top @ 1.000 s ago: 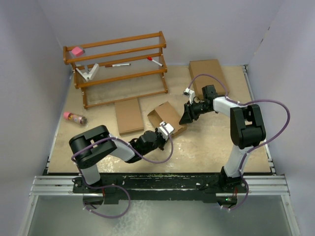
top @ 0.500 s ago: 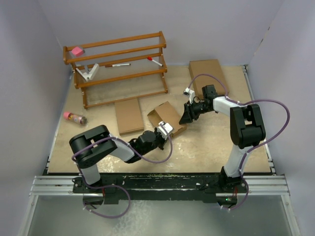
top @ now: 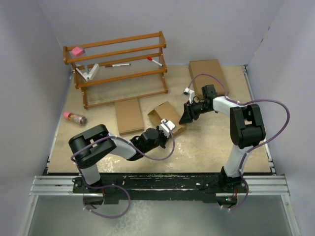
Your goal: Fold the paper box
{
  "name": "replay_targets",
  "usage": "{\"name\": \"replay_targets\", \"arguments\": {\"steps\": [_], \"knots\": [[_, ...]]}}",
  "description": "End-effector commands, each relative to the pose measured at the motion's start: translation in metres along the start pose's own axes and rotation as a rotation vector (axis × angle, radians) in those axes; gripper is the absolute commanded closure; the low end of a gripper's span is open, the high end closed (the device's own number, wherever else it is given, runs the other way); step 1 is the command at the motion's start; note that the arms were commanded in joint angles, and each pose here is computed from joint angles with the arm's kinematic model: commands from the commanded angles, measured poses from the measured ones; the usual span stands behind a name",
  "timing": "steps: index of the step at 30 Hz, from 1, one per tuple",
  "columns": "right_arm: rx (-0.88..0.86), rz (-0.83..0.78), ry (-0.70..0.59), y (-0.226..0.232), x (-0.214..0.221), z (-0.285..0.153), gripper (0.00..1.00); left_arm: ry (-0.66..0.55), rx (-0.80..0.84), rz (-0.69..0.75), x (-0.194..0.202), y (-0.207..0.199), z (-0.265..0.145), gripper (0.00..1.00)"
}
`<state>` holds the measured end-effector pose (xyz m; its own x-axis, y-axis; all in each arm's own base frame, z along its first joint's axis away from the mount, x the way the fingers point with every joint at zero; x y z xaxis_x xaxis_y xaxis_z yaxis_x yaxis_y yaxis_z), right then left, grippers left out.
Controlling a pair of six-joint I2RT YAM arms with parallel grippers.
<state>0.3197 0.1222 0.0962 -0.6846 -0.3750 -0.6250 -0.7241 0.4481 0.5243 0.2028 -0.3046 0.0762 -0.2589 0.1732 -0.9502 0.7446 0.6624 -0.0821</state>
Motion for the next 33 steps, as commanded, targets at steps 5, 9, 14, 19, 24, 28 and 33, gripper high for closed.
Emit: {"name": "replay_targets", "arguments": {"steps": [5, 9, 14, 19, 24, 28, 33], "knots": [[0.037, -0.013, 0.043, -0.006, 0.002, 0.004, 0.57, -0.016, -0.039, -0.046, -0.041, 0.0, 0.009, 0.94], [0.037, -0.012, 0.042, -0.005, 0.002, 0.004, 0.57, 0.007, -0.044, -0.073, -0.046, 0.001, 0.007, 0.83], [0.036, -0.008, 0.046, -0.006, 0.003, 0.004, 0.57, 0.069, -0.031, -0.097, -0.056, 0.001, -0.004, 0.71], [0.035, -0.008, 0.045, -0.006, 0.002, 0.005, 0.58, 0.119, -0.033, -0.135, -0.07, 0.005, -0.02, 0.59], [0.037, -0.009, 0.048, -0.007, 0.002, 0.005, 0.57, 0.148, -0.077, -0.293, -0.09, 0.017, -0.041, 0.43], [0.037, -0.01, 0.048, -0.007, 0.003, 0.005, 0.57, 0.175, -0.083, -0.543, -0.087, 0.039, -0.053, 0.28], [0.033, -0.009, 0.048, -0.007, 0.003, 0.006, 0.57, 0.095, -0.146, -0.774, -0.068, 0.051, -0.062, 0.08]]}}
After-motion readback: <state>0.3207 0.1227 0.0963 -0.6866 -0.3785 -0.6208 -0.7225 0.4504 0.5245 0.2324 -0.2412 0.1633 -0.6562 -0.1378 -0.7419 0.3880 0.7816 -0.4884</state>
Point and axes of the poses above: each gripper's point midway between its finger pads, its own z axis out along the fingers, its own y axis along the line the jaws close on, x = y × z, the point moved 8 cm from there along -z, back along the fingers, and after that the axes turned 3 degrees about -z, right-handed, at the moved point
